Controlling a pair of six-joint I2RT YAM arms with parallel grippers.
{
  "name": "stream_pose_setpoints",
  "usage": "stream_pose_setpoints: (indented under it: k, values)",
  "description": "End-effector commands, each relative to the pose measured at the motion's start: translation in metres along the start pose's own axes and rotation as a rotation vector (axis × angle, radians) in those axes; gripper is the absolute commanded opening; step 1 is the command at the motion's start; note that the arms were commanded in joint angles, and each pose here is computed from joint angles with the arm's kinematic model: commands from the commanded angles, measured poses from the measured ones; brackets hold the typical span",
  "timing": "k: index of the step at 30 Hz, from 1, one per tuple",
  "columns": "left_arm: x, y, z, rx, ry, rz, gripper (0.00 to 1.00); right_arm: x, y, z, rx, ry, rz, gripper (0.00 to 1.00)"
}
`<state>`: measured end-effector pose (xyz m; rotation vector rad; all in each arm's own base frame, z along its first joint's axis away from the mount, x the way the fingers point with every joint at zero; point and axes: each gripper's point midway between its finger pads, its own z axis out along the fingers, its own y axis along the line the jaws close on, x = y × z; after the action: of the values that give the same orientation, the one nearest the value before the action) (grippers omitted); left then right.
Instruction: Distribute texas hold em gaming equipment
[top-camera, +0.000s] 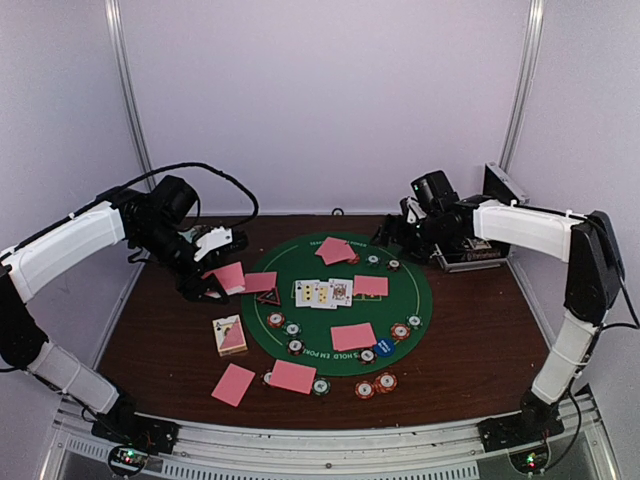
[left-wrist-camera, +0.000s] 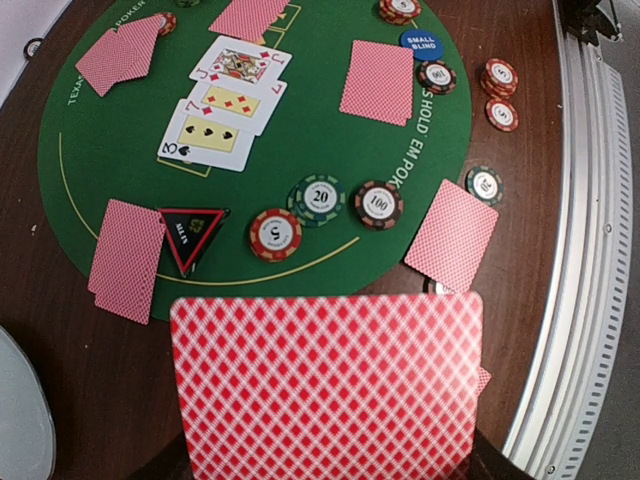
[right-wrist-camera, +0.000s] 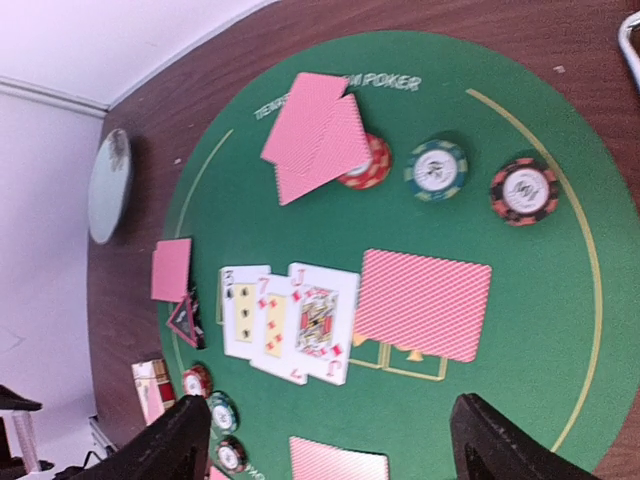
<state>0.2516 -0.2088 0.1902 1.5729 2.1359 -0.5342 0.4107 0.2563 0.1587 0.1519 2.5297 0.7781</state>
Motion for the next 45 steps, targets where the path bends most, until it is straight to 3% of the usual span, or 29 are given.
stream_pose_setpoints:
  k: [1,5,10,15,45]
  values:
    - [-0.015,0.001,-0.007,-0.008,-0.051,0.024,0.0,0.037,0.067,0.005,-0.169,0.075,-0.017,0.91]
    - [-0.016,0.002,-0.006,-0.005,-0.053,0.022,0.0,0.076,0.139,0.014,-0.373,0.162,-0.026,0.99]
    - [-0.017,0.002,-0.007,-0.003,-0.056,0.017,0.0,0.111,0.21,0.016,-0.581,0.239,-0.013,1.0]
    - [-0.016,0.001,-0.006,-0.003,-0.053,0.016,0.0,0.133,0.249,0.019,-0.686,0.294,-0.005,0.99]
    - [-0.015,0.0,-0.005,0.003,-0.052,0.018,0.0,0.191,0.308,0.052,-0.79,0.445,-0.006,0.98]
